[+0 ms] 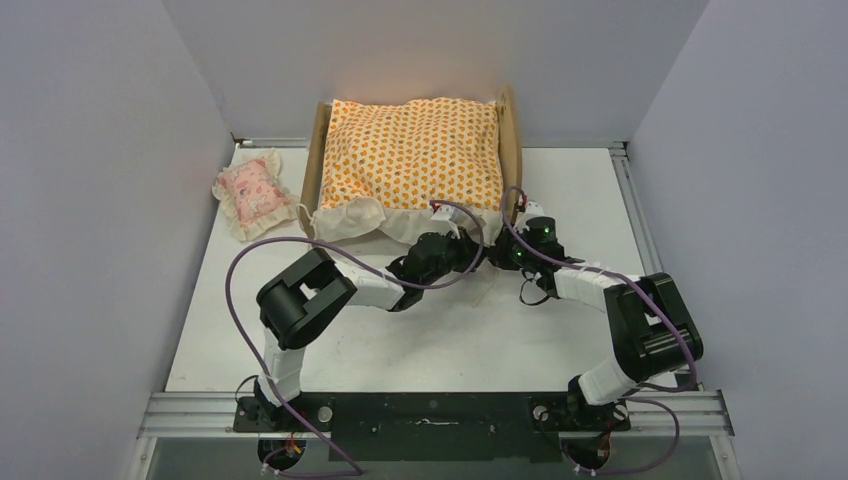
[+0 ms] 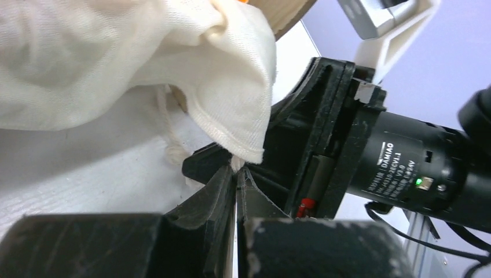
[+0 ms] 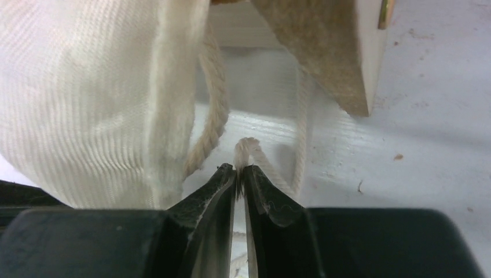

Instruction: Set up the pet bed

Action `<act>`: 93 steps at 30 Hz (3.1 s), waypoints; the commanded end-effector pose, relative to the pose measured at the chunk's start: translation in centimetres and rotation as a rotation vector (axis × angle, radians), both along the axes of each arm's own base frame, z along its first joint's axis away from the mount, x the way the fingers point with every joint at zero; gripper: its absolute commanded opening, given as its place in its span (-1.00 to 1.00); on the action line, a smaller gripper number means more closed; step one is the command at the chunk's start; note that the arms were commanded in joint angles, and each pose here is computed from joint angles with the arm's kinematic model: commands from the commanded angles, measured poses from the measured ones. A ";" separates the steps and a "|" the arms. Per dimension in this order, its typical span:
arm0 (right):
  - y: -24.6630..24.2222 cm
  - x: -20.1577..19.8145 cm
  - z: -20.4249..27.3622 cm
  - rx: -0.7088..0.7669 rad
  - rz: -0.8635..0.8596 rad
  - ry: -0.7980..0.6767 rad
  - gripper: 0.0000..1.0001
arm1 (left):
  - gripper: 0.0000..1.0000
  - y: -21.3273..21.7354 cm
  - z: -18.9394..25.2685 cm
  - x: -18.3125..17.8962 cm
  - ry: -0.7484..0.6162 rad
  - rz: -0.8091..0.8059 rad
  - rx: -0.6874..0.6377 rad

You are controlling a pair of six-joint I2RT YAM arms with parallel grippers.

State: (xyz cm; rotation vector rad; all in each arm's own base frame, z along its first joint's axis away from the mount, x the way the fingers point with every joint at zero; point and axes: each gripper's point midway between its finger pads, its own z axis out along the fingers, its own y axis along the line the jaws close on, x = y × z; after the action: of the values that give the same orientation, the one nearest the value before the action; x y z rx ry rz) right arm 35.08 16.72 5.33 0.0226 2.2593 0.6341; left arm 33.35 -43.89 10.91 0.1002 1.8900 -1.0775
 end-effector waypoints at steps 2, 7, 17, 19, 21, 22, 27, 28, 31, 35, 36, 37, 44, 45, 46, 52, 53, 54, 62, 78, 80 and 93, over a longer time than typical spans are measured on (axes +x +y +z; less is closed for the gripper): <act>2.3 -0.8 -0.1 0.090 0.185 -0.028 -0.63 | -1.00 -0.9 3.3 -1.2 -0.057 -0.127 -0.064; 1.9 -1.6 -0.9 0.134 0.196 0.006 -0.33 | -1.00 -1.8 2.7 -1.7 -0.033 -0.182 -0.064; -0.8 -1.6 3.0 0.117 0.080 -0.070 -0.44 | -1.00 -1.8 2.1 -1.0 -0.011 -0.158 -0.024; -2.2 -1.6 3.6 0.078 0.009 -0.087 -0.39 | -1.00 -2.0 2.0 -0.7 -0.004 -0.156 -0.020; -3.0 -1.9 4.2 0.060 -0.026 -0.108 -0.34 | -1.00 -2.3 1.9 -0.5 0.004 -0.153 -0.017; -3.1 -2.2 4.4 0.057 -0.025 -0.120 -0.31 | -1.00 -2.4 1.9 -0.3 0.006 -0.150 -0.015; -1.8 -3.6 5.0 0.101 0.079 -0.154 -0.26 | -1.00 -3.2 1.7 0.2 0.014 -0.152 -0.003; -1.3 -3.7 5.2 0.119 0.102 -0.159 -0.24 | -1.00 -3.3 1.6 0.3 0.015 -0.153 -0.001; -0.6 -3.7 5.2 0.143 0.139 -0.171 -0.23 | -1.00 -3.7 1.5 0.7 0.022 -0.156 0.003; -0.7 -3.2 4.2 0.138 0.132 -0.167 -0.22 | -1.00 -4.2 1.0 0.7 0.040 -0.171 0.008; -0.7 -2.9 3.9 0.134 0.126 -0.166 -0.22 | -1.00 -4.2 1.1 0.7 0.041 -0.171 0.008; -0.8 -2.6 3.5 0.131 0.118 -0.157 -0.23 | -1.00 -4.1 1.2 0.7 0.041 -0.170 0.006; -0.2 -1.7 2.8 0.160 0.123 -0.163 -0.25 | -0.99 -3.1 1.5 1.0 0.052 -0.148 0.000; -0.1 -1.6 2.8 0.162 0.130 -0.167 -0.25 | -0.98 -3.0 1.4 0.9 0.057 -0.152 -0.003; -0.1 -1.6 3.0 0.160 0.138 -0.177 -0.25 | -0.97 -2.9 1.5 0.9 0.062 -0.154 -0.007; -0.2 -1.0 3.3 0.132 0.156 -0.230 -0.23 | -0.89 -3.0 2.2 0.1 0.075 -0.211 -0.036; -0.2 -0.8 3.4 0.129 0.160 -0.242 -0.23 | -0.88 -3.0 2.3 -0.1 0.075 -0.218 -0.038; -0.2 -0.7 3.4 0.126 0.164 -0.251 -0.24 | -0.87 -3.1 2.4 -0.3 0.077 -0.228 -0.039; -0.2 0.5 4.0 0.114 0.158 -0.282 -0.79 | -0.78 -3.2 2.4 -1.3 0.094 -0.279 -0.025; -3.0 0.3 3.3 0.019 0.029 -0.248 -0.89 | -0.24 2.3 -2.0 3.9 0.167 0.274 0.276; -2.9 0.3 3.4 0.018 0.031 -0.247 -0.89 | -0.22 2.0 -2.3 4.3 0.170 0.304 0.287; -2.8 -0.6 3.2 0.029 0.040 -0.234 -0.89 | -0.08 1.2 -5.0 5.7 0.120 0.457 0.396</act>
State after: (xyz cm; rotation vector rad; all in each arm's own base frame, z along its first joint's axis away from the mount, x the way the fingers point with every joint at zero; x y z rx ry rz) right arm 33.89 13.95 6.59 -0.0663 2.1012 0.6583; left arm 38.69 -42.95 6.20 -0.1334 2.1177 -0.5013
